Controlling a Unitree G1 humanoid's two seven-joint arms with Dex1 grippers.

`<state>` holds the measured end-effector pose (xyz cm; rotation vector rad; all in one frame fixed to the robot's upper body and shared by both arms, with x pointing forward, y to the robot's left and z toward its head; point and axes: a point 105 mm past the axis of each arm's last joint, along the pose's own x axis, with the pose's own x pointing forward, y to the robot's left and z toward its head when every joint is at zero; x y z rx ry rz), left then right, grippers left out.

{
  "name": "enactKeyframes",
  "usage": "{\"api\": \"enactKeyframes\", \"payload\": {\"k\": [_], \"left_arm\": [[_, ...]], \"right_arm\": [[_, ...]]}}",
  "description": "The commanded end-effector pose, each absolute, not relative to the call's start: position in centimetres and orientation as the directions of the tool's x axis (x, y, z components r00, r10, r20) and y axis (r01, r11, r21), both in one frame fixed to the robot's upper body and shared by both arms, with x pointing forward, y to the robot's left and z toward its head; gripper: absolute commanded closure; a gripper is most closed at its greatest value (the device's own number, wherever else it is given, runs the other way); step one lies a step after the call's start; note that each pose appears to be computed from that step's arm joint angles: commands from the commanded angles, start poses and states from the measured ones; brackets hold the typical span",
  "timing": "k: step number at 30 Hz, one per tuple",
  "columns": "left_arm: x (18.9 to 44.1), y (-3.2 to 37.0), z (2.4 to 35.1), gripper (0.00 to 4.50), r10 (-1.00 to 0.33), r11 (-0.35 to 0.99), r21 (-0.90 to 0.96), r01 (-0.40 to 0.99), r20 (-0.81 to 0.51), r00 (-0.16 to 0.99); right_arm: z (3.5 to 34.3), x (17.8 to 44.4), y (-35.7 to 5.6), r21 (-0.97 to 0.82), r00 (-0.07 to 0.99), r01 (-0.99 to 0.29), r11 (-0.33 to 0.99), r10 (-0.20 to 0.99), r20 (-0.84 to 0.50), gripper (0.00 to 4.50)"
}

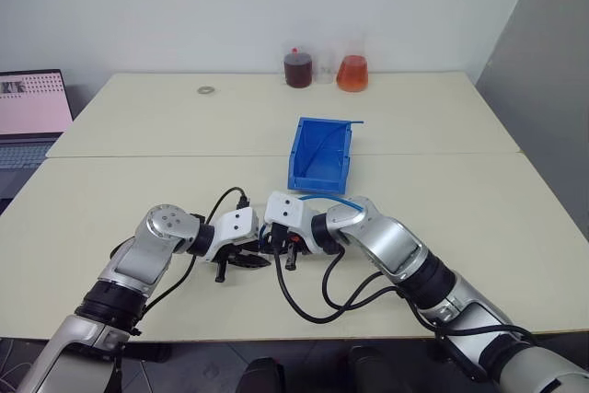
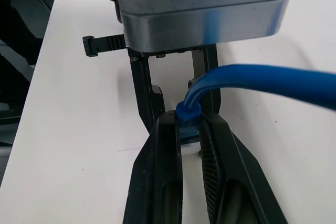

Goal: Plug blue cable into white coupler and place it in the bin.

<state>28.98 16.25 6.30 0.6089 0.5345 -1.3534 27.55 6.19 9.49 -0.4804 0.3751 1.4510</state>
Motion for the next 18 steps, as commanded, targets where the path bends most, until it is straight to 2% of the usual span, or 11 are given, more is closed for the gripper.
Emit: {"api": "enactKeyframes", "payload": {"k": [1, 18], "left_arm": [[29.0, 16.2, 5.2, 3.7, -0.702, 0.14, 0.093, 0.986, -0.693, 0.165], [28.8, 16.4, 4.9, 3.7, -0.7, 0.163, 0.101, 0.982, -0.689, 0.187]], "right_arm": [[4.2, 21.1, 7.9, 0.147, -0.23, -0.973, -0.177, 0.757, -0.612, 4.31], [1.3, 20.2, 7.4, 0.167, -0.297, -0.953, -0.254, 0.665, -0.685, 4.31]]}}
